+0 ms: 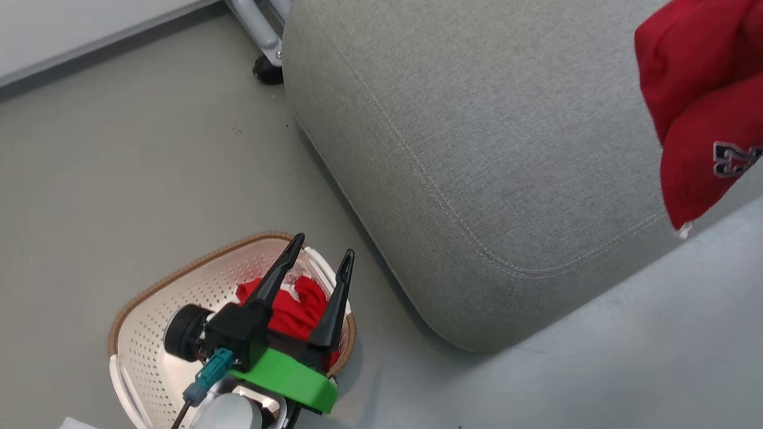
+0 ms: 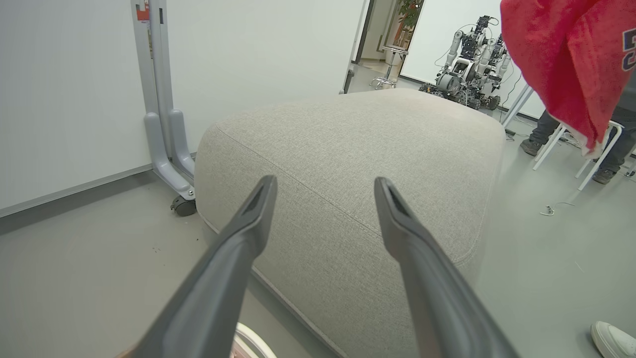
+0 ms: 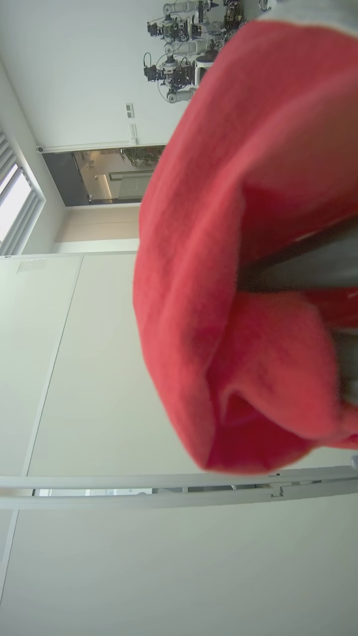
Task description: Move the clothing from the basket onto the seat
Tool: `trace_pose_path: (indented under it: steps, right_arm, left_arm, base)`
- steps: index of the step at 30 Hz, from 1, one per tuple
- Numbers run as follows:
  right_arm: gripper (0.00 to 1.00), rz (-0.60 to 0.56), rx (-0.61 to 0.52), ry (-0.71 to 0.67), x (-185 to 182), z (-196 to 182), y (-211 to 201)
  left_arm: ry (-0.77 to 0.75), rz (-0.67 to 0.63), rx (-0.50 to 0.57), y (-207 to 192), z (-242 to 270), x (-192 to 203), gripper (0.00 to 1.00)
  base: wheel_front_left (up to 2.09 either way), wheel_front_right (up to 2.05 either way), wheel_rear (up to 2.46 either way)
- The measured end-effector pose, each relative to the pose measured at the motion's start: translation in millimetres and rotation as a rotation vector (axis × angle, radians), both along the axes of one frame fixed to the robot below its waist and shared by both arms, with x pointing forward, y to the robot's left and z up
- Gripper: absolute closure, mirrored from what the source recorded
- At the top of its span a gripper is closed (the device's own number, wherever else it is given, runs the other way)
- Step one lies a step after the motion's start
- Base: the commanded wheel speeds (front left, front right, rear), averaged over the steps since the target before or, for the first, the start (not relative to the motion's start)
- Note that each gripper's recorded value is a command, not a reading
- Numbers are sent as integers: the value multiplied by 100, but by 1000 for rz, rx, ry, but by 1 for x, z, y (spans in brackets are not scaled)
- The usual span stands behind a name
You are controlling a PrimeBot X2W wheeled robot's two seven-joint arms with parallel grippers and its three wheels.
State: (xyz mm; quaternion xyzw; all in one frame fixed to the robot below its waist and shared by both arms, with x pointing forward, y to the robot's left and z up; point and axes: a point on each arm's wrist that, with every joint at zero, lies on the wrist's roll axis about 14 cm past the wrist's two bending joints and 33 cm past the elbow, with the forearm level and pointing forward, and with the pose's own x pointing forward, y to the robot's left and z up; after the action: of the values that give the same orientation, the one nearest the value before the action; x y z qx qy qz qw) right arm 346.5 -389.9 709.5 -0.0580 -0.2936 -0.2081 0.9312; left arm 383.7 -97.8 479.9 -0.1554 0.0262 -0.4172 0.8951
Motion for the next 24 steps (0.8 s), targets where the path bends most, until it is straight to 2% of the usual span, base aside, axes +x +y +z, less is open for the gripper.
trace_pose_path:
  steps: [4, 7, 11, 13, 19, 24]
  right_arm:
    - [100, 10, -82, -28, 55, 34, -9]
    - [100, 5, -54, -50, 85, 37, -19]
    - [100, -7, -70, 2, 127, 25, -28]
    - [100, -14, -58, 48, 148, 6, -32]
    - [100, -23, -44, 286, 202, -83, -35]
    - [100, 2, 7, 448, 230, -155, -26]
  left_arm:
    - [9, -1, 4, -4, -17, 21, 0]
    - [35, 6, 9, -2, -33, 32, 0]
    - [71, 35, 9, 6, -53, 47, 0]
    - [91, 49, 13, 11, -63, 52, 0]
    - [153, 108, 43, 32, -97, 63, 0]
    - [197, 142, 66, 46, -118, 65, 0]
  base:
    - [0, 0, 0]
    - [0, 0, 0]
    - [0, 0, 0]
    - [0, 0, 0]
    - [0, 0, 0]
    - [0, 0, 0]
